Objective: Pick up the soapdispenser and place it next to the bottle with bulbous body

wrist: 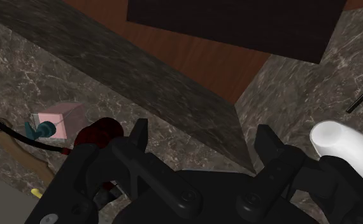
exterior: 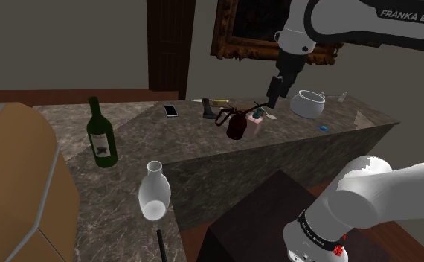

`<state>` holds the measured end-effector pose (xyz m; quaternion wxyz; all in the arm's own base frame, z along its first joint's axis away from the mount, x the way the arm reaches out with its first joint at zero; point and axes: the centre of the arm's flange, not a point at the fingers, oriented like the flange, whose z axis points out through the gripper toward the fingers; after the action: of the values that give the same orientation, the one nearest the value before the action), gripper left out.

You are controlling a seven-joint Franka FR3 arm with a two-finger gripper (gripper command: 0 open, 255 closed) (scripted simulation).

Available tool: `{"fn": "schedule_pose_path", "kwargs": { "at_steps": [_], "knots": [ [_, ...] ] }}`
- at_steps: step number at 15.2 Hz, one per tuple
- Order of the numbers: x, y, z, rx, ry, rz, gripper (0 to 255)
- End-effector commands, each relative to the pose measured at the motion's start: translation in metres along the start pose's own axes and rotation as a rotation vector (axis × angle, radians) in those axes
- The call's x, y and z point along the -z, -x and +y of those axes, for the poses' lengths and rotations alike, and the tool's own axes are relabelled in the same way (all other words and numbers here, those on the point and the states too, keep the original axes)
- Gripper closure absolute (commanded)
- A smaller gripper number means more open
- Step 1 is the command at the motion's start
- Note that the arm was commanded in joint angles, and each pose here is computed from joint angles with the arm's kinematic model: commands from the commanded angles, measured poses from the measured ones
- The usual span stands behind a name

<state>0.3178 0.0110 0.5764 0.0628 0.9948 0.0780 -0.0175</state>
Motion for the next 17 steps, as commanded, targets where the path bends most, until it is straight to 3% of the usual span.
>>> {"fn": "schedule_pose_path", "kwargs": {
  "at_steps": [1, 17],
  "knots": [
    [0.0, 0.0, 0.0, 0.0, 0.0, 0.0, 0],
    [-0.113, -0.072, 0.17, 0.008, -0.049, 0.008, 0]
  ]
}}
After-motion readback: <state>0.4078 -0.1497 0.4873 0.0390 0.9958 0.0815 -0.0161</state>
